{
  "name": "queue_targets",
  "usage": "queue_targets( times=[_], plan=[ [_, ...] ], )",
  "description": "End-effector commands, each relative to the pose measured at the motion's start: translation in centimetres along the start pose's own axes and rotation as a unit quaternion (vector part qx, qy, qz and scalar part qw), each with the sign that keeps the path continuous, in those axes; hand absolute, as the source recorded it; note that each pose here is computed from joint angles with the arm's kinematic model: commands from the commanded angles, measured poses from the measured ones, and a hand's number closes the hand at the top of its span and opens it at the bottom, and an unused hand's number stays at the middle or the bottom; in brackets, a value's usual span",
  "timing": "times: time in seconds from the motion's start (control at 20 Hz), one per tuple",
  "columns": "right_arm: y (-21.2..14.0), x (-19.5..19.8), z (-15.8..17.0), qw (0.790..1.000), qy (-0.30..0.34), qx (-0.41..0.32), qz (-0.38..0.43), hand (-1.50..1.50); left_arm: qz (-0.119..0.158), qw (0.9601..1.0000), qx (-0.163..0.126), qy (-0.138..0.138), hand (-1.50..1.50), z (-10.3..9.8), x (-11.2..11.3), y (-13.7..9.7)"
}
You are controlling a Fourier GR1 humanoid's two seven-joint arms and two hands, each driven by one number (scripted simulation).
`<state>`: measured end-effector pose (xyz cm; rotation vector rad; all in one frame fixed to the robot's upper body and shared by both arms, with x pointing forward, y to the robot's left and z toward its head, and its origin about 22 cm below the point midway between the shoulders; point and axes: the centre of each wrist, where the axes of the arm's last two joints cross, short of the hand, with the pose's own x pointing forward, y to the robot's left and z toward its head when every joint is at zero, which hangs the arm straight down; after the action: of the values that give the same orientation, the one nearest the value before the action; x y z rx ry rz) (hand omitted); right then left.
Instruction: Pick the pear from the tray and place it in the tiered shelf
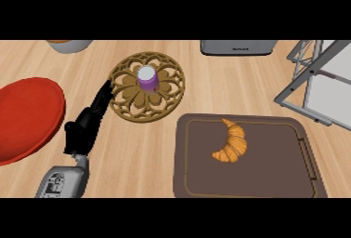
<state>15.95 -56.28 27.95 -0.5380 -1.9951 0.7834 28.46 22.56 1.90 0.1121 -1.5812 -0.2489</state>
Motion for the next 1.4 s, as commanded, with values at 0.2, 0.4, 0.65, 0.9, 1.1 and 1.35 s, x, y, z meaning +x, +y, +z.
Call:
queue_targets(
  times=[0.2, 0.4, 0.65, 0.9, 1.1, 1.35],
  plan=[
    [-3.4, -0.4, -0.5, 0.996, -0.057, 0.003, -0.069, 1.50, 0.002, 0.9998, -0.020, -0.009, 0.00, -1.3, 0.9, -0.8],
    [-3.9, 0.0, -2.8, 0.997, -0.049, -0.013, -0.060, 1.50, -0.006, 0.9995, -0.030, -0.005, 0.00, -0.3, 0.7, -2.2],
    [-4.7, 0.1, -3.7, 0.997, -0.059, -0.025, -0.052, 1.50, 0.001, 0.9996, -0.028, -0.006, 0.00, -0.5, 0.2, -1.4],
    [-3.1, -1.4, -5.2, 0.995, -0.079, -0.055, -0.003, 1.50, -0.001, 0.9994, -0.032, -0.015, 0.00, -0.5, 1.3, -2.4],
    [-1.5, -2.2, -7.3, 0.995, -0.084, -0.046, 0.007, 1.50, -0.001, 0.9994, -0.031, -0.014, 0.00, -0.2, -0.1, -1.8],
    [0.8, -4.1, -8.7, 0.987, -0.136, -0.078, 0.037, 1.50, 0.001, 0.9996, -0.027, -0.006, 0.00, -1.2, 0.0, 0.9]
  ],
)
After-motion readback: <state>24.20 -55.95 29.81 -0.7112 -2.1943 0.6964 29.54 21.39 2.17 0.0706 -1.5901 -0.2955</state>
